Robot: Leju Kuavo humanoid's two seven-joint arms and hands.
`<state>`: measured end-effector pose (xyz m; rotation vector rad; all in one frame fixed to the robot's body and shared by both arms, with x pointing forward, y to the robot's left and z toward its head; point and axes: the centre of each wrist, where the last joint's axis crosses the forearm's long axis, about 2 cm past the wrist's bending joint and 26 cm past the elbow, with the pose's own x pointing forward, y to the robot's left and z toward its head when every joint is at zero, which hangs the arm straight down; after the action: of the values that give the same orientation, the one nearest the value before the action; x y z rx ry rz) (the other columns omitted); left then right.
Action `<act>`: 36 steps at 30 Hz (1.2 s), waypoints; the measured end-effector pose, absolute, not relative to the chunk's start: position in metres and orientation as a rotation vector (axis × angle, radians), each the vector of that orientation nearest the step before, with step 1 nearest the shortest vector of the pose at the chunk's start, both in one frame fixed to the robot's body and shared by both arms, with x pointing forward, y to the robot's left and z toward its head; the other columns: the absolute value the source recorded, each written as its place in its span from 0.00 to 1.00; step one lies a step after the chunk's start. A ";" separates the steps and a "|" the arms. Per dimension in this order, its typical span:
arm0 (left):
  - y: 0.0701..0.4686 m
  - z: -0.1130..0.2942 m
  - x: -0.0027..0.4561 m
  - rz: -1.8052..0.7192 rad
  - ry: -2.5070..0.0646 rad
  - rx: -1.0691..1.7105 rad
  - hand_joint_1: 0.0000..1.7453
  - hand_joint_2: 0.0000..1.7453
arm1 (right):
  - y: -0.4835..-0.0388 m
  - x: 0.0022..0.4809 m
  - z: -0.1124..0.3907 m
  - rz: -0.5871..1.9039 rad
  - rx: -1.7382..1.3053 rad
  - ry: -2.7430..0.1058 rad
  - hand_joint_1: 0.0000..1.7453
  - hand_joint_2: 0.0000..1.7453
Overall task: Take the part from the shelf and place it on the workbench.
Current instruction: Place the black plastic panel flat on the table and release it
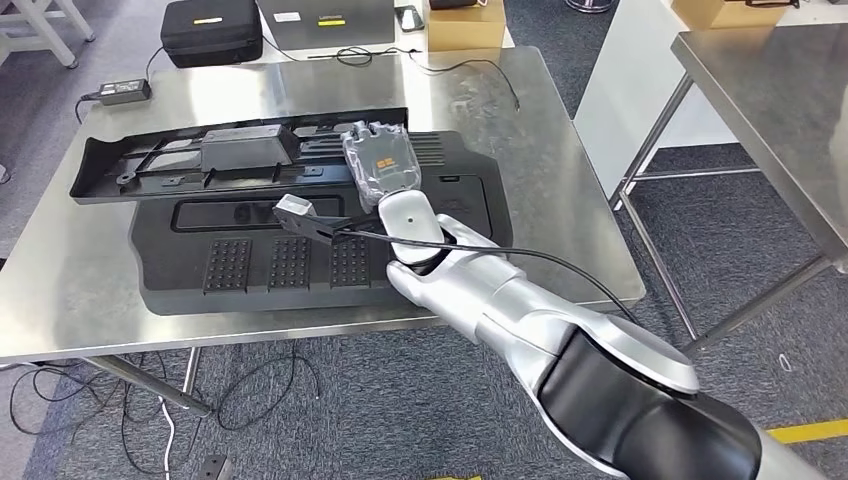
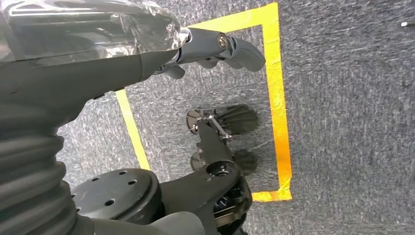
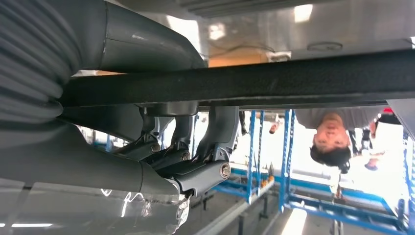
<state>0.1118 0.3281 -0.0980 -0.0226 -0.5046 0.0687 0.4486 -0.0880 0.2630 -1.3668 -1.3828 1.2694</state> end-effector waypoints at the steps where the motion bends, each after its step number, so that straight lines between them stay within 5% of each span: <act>1: 0.328 -0.098 0.112 0.068 -0.505 -0.022 0.00 1.00 | -0.088 0.448 0.262 1.271 -1.364 -1.384 1.00 1.00; 36: 0.325 -0.097 0.116 0.044 -0.521 -0.028 0.00 1.00 | -0.069 0.438 0.255 1.349 -1.279 -1.423 1.00 1.00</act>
<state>0.1158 0.3251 -0.0972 -0.0278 -0.5211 0.0438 0.4375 -0.0694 0.2549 -1.2792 -1.4235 1.3488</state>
